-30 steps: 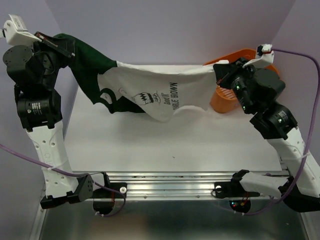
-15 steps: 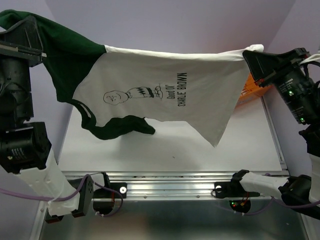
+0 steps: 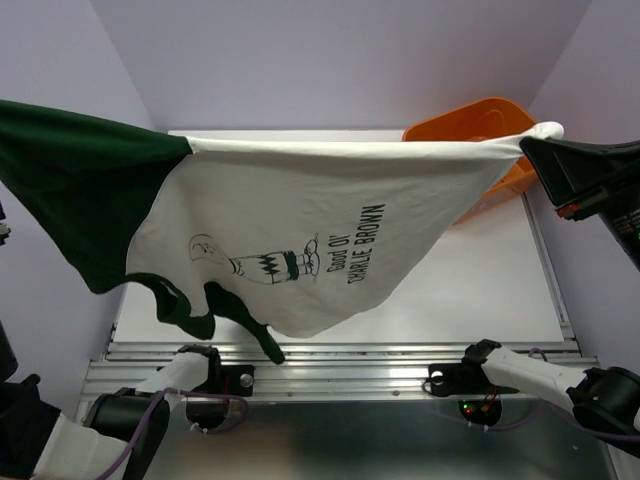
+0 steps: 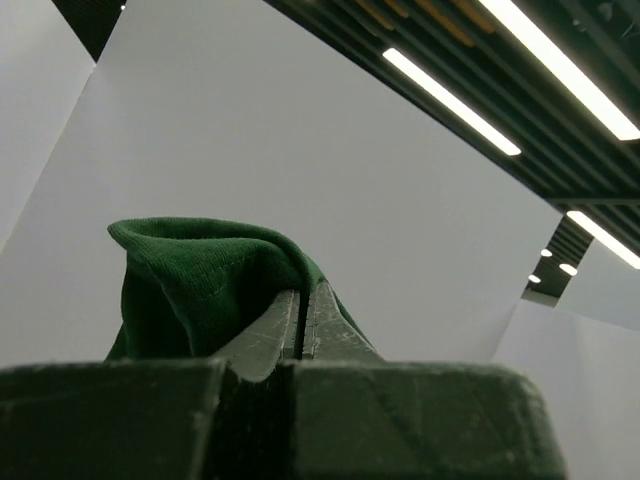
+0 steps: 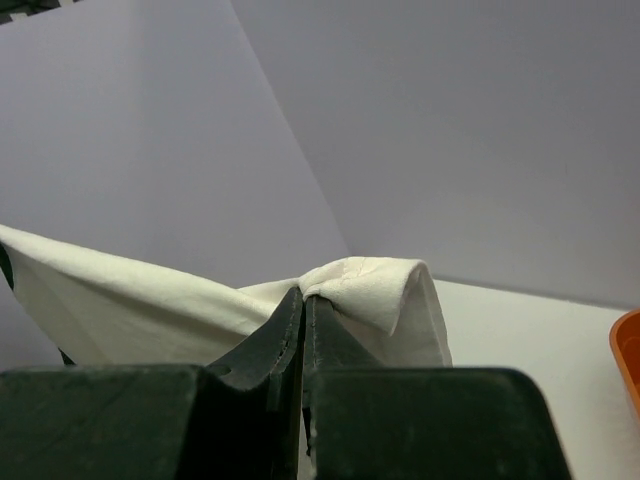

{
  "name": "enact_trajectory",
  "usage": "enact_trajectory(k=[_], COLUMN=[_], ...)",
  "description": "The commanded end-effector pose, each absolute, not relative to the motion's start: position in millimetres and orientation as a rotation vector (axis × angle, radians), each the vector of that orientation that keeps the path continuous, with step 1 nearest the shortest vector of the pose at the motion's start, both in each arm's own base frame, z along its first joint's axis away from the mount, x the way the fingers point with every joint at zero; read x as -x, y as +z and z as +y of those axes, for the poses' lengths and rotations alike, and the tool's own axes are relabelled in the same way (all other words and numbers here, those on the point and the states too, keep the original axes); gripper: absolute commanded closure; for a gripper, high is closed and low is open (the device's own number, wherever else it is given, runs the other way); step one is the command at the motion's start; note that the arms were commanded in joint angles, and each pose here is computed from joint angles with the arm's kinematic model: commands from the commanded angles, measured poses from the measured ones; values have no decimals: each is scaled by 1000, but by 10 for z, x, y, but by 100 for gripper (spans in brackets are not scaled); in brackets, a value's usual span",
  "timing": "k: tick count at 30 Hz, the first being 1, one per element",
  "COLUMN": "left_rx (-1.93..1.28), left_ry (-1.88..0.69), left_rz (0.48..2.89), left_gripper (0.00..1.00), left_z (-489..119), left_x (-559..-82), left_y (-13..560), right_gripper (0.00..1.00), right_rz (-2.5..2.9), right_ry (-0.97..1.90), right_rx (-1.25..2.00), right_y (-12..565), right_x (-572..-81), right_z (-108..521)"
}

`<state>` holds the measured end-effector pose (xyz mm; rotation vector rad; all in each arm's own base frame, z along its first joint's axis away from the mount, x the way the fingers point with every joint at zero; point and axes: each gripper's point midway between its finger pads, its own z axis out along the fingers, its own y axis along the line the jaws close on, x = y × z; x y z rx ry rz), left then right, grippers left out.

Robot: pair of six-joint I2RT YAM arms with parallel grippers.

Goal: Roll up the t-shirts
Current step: Flatten out the T-shirt at the center of the board.

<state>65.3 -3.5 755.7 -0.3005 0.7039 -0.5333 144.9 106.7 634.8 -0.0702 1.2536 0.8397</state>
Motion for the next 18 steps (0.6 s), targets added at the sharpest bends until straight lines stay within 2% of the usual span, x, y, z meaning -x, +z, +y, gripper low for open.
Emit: enact_trajectory(k=[1,4,9,15,17,18], left_rx=[400,412,400,382,346,336], left_ry=[-495,-470,-396,-242,-205,-202], left_rz=[571,628,845,1230,1383,1413], left_gripper=[100,100,100,100,100,100], left_z=[329,335,145,-126,-278,-314], left_x=[-438,-653,-1487,-2863,-3387,-3509], left_y=[7721,7645,7293,6319,5831,5742], right_gripper=[99,99,99,99,99,99], right_rz=[1202,1277,1467,1767,1854,1885], right_ry=[843,828,773,584,506,482], right_rx=[39,38,-28,-125,-138,-137], right_y=[6452,6224,5634,4587,4218,4093], right_x=[-1283,-1428,-1729,-2129,-2267,-2314], right_z=[892,993,1112,1176,1210,1233])
